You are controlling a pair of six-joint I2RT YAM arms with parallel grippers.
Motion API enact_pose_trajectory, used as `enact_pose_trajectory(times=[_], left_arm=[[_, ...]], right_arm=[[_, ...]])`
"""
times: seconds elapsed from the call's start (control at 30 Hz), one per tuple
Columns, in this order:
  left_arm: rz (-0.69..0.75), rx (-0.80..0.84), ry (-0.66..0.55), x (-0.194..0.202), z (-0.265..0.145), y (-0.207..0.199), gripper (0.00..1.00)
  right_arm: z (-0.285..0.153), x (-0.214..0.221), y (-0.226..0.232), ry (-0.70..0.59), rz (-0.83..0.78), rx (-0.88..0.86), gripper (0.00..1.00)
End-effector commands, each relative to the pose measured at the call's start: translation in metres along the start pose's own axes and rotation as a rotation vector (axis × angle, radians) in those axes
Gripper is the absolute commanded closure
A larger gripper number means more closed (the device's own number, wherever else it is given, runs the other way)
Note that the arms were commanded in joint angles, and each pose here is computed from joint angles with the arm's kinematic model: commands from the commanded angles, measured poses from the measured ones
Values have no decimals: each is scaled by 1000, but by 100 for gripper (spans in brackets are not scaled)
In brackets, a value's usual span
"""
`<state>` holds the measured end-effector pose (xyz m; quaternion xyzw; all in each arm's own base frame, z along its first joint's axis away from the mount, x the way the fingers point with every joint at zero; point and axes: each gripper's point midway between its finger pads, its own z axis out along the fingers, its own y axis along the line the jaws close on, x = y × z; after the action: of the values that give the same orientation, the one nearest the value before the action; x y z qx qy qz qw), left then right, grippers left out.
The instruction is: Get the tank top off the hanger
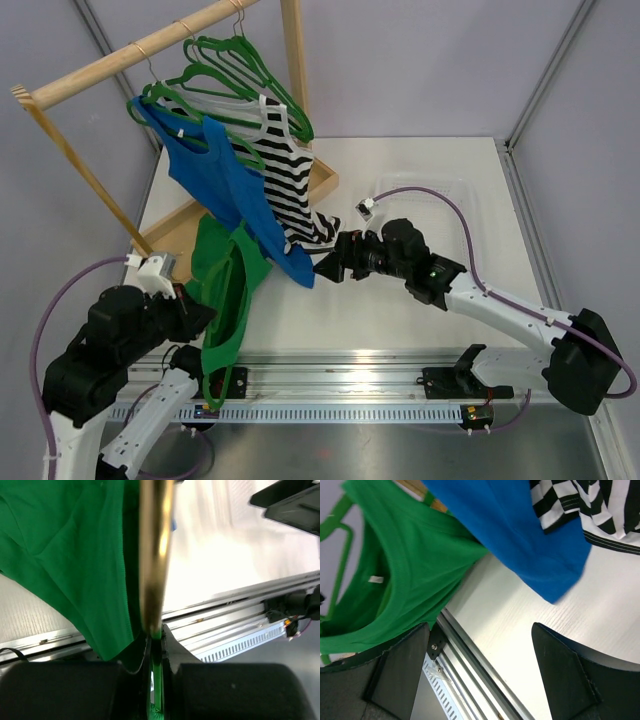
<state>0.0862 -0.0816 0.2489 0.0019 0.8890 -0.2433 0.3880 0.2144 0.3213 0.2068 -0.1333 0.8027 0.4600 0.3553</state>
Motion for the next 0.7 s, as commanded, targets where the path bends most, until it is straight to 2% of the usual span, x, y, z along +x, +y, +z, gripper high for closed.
enact_pose_trajectory(times=[0.0,0.17,0.33,0.4,0.43,0.47,0.53,0.67], left_arm=[[-27,72,-153,-17,-27,-13,100],[7,151,-97,1,-32,-23,100],[20,220,-91,9,-41,-32,100],[-54,128,-106,8,-40,-17,100],[-93,3,-144,2,-37,5,100],[-164,-83,-107,12,-35,19,100],[-230,-240,-142,12,-37,46,100],[-313,-248,-220,11,-46,52,100]], right_arm=[[6,-14,4,-34,-9,23,9],[7,-17,18,-18,-22,-41,9],[1,-23,32,-20,-63,-88,9],[0,-26,28,-24,-73,-56,9],[1,-30,25,-36,-76,-32,9],[1,-29,22,-20,-69,-13,9],[2,-30,24,-18,-74,-13,9],[5,-31,26,1,-76,-16,9]])
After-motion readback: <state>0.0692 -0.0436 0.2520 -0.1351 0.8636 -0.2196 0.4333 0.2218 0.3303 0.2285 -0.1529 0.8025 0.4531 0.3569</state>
